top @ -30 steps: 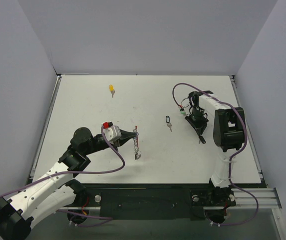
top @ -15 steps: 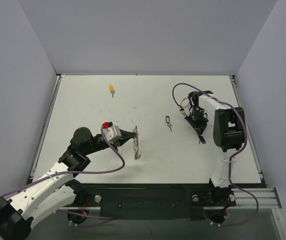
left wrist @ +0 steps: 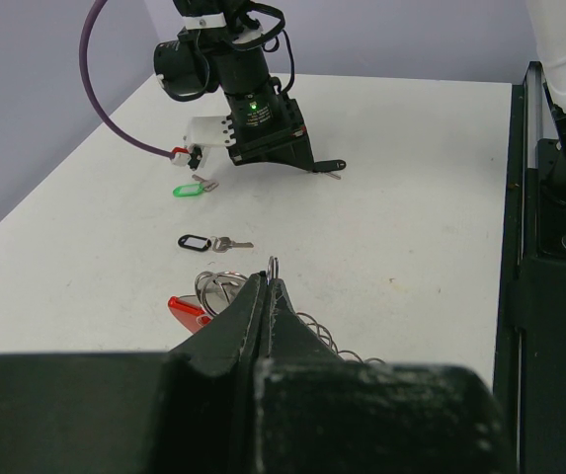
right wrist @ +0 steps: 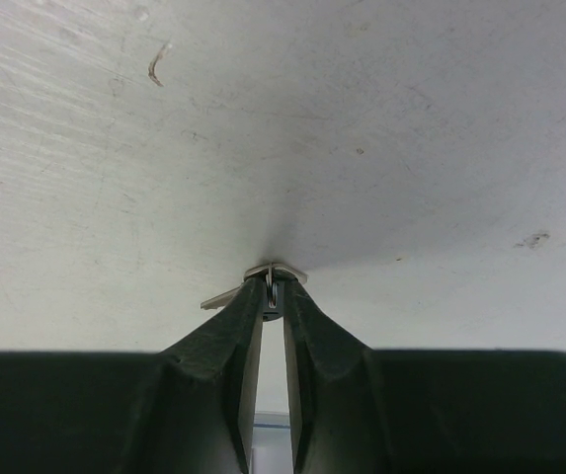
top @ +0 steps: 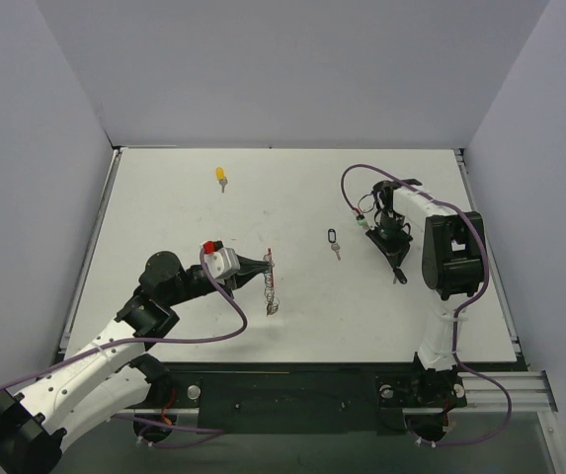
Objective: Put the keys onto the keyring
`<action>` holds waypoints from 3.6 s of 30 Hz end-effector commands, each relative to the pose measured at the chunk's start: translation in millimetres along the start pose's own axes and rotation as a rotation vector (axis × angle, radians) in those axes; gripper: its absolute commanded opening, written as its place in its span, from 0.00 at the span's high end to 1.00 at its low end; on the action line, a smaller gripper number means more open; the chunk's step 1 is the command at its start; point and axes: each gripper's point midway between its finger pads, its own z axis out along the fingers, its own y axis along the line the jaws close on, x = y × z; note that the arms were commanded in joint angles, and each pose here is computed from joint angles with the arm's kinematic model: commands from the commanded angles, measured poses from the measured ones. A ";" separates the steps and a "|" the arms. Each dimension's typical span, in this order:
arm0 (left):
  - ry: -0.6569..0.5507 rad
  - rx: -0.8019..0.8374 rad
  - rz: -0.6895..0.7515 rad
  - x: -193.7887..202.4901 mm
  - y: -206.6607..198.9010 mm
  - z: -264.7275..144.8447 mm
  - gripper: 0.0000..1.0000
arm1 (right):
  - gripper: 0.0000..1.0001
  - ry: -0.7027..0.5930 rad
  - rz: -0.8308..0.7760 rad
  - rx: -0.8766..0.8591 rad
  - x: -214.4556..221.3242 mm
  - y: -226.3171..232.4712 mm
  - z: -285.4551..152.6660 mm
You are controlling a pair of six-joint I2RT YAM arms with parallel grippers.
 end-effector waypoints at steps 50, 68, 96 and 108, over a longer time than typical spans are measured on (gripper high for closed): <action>-0.170 0.015 0.007 -46.4 2.5 0.2 1.00 | 1.00 -0.669 -0.250 -0.304 -1.8 60.7 -152.4; -0.388 0.012 0.090 -108.7 15.6 11.1 1.00 | 1.00 -0.970 -0.813 -0.306 19.4 121.8 -280.3; -0.278 0.182 0.292 -34.5 -57.9 29.2 1.00 | 1.00 -1.276 -1.218 0.008 6.8 248.2 -273.5; -0.220 0.169 0.311 -19.6 -59.0 34.1 1.00 | 1.00 -1.305 -1.268 -0.007 21.5 255.1 -261.8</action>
